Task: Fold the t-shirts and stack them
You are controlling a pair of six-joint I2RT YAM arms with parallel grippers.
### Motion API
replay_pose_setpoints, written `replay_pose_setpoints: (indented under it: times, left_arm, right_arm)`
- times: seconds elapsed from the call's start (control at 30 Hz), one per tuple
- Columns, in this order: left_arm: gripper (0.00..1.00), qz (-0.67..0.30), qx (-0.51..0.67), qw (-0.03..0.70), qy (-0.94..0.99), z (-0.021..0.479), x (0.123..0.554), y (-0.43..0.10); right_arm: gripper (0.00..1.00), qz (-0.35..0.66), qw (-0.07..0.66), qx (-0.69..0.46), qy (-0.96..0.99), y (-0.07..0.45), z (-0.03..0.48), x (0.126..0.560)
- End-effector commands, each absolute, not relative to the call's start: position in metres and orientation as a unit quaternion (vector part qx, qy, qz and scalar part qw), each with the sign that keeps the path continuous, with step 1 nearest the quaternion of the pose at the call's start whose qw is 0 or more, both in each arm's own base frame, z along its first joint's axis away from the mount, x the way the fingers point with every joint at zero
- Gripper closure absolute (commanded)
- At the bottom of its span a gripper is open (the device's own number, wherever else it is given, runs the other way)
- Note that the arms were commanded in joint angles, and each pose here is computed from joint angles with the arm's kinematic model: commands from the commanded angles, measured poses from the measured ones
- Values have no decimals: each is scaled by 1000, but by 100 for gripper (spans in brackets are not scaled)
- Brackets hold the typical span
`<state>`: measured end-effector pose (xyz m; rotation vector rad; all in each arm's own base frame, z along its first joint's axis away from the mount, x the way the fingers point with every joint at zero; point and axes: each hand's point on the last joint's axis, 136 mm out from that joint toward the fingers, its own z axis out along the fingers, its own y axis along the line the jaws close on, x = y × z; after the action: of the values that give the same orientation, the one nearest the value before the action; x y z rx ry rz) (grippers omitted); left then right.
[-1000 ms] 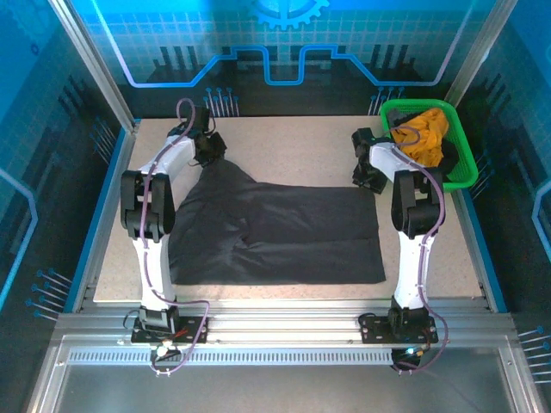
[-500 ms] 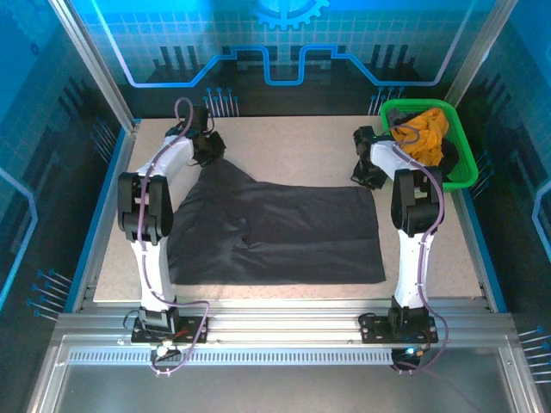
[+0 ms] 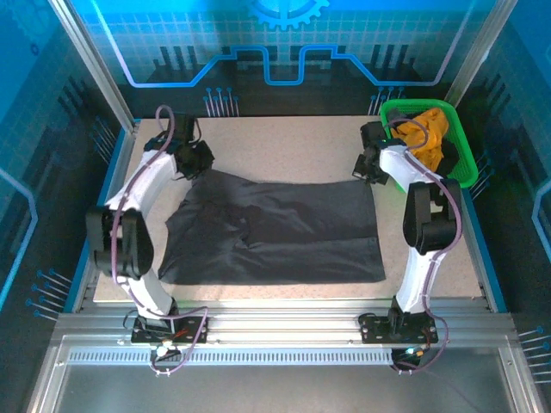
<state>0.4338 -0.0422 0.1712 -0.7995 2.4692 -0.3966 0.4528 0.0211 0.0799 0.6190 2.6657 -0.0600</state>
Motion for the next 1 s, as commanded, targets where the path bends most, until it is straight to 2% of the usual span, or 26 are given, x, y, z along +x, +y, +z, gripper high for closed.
replay_pose_setpoints:
  times: [0.0, 0.3, 0.43, 0.57, 0.97]
  left_arm:
    - [100, -119, -323, 239, 908, 179, 383, -33]
    - [100, -93, -379, 169, 905, 148, 254, -41]
    - [100, -75, -387, 135, 909, 123, 215, -45]
    - [100, -62, -392, 115, 911, 106, 195, -46]
    - [100, -16, -372, 101, 922, 101, 174, -39]
  right_arm:
    - [100, -3, 215, 209, 954, 28, 92, 439]
    - [100, 6, 204, 242, 949, 23, 87, 377]
    - [100, -15, 186, 264, 946, 13, 83, 347]
    - [100, -35, 167, 287, 943, 3, 82, 316]
    - [100, -46, 98, 312, 944, 4, 70, 250]
